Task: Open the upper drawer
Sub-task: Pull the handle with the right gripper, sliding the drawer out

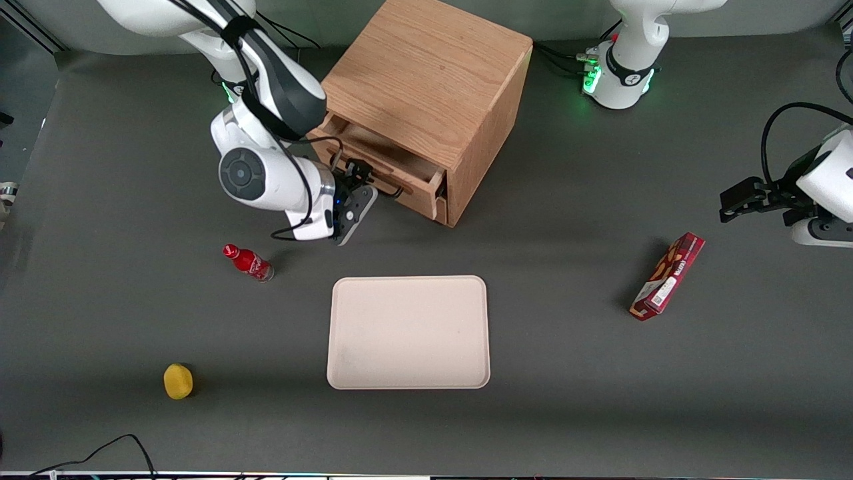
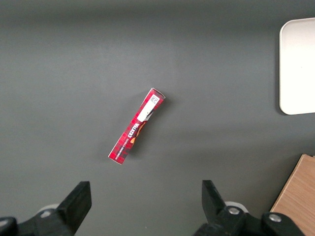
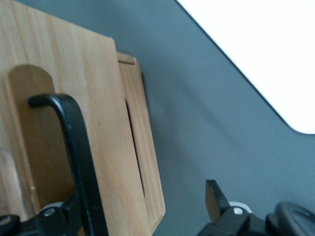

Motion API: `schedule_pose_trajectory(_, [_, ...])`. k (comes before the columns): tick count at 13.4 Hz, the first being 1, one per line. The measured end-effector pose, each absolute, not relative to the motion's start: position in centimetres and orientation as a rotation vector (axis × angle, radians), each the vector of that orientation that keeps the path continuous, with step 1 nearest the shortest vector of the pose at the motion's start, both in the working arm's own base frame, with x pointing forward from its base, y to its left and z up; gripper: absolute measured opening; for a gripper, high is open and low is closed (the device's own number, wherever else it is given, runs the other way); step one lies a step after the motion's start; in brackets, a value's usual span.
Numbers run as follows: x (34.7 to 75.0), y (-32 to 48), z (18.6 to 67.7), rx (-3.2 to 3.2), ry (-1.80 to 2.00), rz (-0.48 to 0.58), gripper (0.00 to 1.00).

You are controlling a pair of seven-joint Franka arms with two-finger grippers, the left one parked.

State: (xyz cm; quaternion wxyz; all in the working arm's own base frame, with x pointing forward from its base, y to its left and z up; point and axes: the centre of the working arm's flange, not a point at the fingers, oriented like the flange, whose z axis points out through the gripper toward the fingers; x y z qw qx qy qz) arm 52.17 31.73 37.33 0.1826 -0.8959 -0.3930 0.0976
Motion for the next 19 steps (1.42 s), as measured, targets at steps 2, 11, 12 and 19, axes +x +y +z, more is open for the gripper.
schedule_pose_trajectory(2, [54.0,30.7,37.5,-2.543,-1.088,0.251,1.00])
schedule_pose_trajectory(11, [59.4,27.4,37.5,-2.545,-1.160,0.234,1.00])
schedule_pose_trajectory(12, [60.1,26.5,37.4,-2.543,-1.169,0.226,1.00])
schedule_pose_trajectory(19, [64.0,22.0,37.7,-2.509,-1.246,0.197,1.00])
